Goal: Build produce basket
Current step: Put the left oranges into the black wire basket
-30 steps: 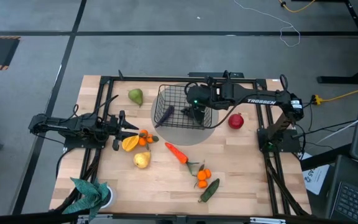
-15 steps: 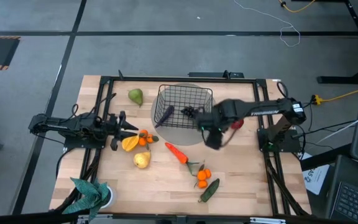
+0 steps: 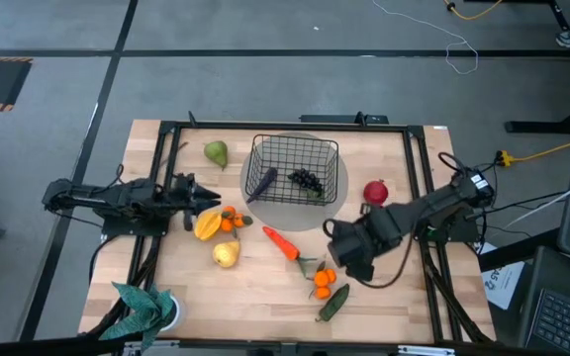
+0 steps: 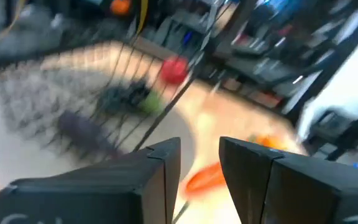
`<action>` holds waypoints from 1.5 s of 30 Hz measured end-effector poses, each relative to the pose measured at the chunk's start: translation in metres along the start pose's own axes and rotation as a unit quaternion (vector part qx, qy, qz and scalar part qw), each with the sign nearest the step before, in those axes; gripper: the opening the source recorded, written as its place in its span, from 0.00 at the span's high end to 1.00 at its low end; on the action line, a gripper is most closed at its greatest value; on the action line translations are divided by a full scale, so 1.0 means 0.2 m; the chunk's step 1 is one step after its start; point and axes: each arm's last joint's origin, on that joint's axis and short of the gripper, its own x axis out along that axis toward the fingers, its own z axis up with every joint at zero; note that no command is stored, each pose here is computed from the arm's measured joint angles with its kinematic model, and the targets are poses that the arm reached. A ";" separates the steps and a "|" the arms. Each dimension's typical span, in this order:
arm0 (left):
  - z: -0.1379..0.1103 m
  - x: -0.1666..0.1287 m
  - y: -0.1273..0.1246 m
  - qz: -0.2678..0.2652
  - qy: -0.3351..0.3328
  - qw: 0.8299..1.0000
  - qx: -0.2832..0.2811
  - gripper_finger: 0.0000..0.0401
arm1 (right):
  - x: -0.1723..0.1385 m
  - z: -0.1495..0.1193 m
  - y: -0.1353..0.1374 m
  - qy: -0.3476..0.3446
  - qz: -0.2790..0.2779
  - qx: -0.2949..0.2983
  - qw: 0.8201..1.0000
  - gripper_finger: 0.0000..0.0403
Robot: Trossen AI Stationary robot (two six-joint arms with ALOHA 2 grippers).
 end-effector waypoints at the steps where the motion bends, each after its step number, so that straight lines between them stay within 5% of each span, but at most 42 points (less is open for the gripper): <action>1: -0.01 0.01 0.00 0.007 0.015 1.000 -0.003 0.77 | 0.00 -0.01 0.01 -0.001 0.000 0.001 1.000 0.56; 11: -0.15 0.09 -0.01 0.029 0.162 0.986 0.027 0.81 | -0.01 -0.08 0.09 -0.004 0.000 -0.013 1.000 0.56; 20: -0.13 0.16 -0.07 0.002 0.103 0.984 0.143 0.81 | -0.01 -0.08 0.09 -0.021 -0.013 -0.014 1.000 0.56; 28: -0.15 0.18 -0.10 -0.008 0.111 0.980 0.164 0.81 | -0.01 -0.08 0.09 -0.025 -0.016 -0.015 0.999 0.56; 38: -0.15 0.30 -0.17 0.047 0.204 0.939 0.274 0.81 | -0.01 -0.08 0.09 -0.026 -0.015 -0.014 0.999 0.56; 45: -0.17 0.35 -0.18 0.066 0.222 0.942 0.242 0.81 | -0.01 -0.08 0.09 -0.026 -0.015 -0.014 0.999 0.56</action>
